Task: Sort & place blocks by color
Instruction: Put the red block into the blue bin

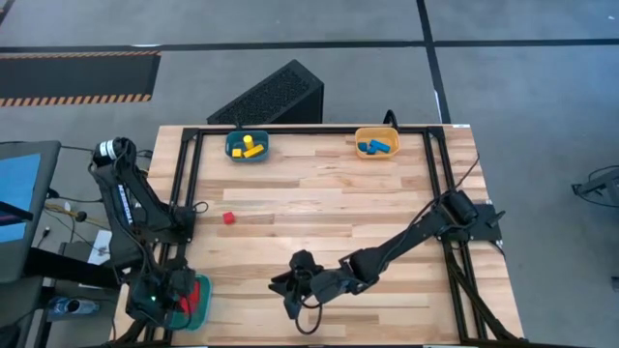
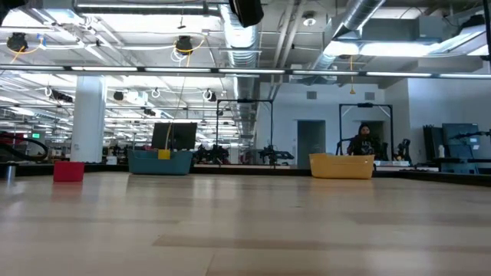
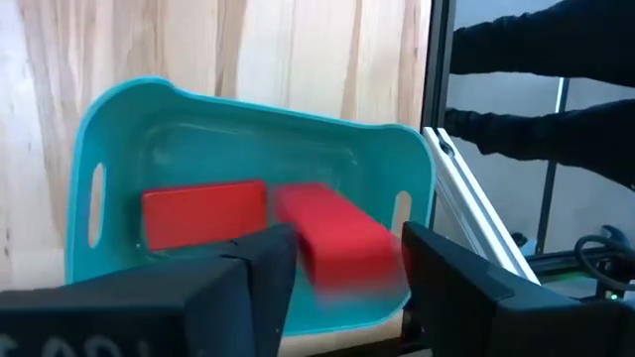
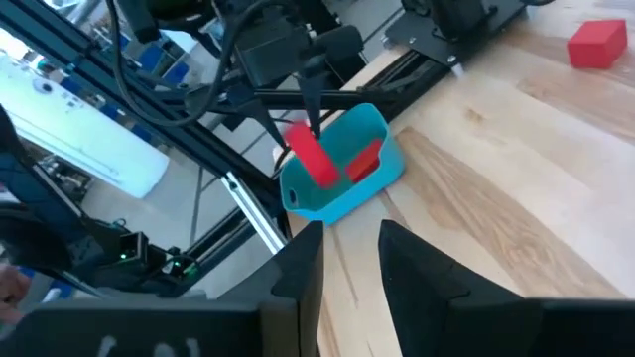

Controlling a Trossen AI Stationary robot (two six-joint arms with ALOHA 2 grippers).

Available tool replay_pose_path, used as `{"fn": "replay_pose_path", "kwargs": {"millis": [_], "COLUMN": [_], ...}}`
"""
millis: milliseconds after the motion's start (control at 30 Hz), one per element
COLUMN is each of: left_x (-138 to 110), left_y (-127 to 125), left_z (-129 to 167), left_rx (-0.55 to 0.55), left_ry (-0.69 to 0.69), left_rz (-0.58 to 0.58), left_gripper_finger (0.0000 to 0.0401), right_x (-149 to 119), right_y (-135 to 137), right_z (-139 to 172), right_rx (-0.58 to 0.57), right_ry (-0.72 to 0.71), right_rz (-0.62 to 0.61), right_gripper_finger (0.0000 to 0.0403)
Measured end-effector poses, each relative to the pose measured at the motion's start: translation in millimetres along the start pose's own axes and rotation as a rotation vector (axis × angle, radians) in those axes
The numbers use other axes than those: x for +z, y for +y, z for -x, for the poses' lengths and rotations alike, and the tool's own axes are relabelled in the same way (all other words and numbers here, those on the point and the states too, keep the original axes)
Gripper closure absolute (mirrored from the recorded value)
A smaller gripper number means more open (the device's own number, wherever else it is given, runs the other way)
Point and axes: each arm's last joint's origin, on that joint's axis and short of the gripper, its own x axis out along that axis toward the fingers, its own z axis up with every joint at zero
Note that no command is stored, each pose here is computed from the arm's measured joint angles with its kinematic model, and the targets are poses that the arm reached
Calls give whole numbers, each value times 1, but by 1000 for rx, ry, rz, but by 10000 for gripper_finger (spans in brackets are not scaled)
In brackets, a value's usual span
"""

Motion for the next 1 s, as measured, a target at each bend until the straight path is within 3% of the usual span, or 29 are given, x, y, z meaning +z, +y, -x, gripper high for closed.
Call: {"fn": "replay_pose_path", "kwargs": {"millis": [133,233,367,567,733,833,1000], "left_x": [0,-1,4,11,26,33,40], "left_y": [1,8,19,23,42,51,63], "left_z": [0,1,4,15,33,45,60], "left_rx": [12,83,174,142,190,171,179], "left_ry": [1,3,5,-99,-252,-313,-424], "left_rz": [44,49,83,135,208,261,254], "left_gripper_finger": [214,210,223,255,276,285,297], "right_x": [0,6,16,39,53,65,67], "right_y": [-1,-9,-38,-55,-88,-96,-98], "right_z": [0,-5,-27,-55,-81,-93,-109], "right_rx": [-4,-43,-65,-110,-228,-208,-172], "right_ry": [2,-2,70,87,144,153,177], "right_rz": [2,-28,-32,-78,30,100,278], "right_gripper_finger": [267,260,247,228,228,226,226]}}
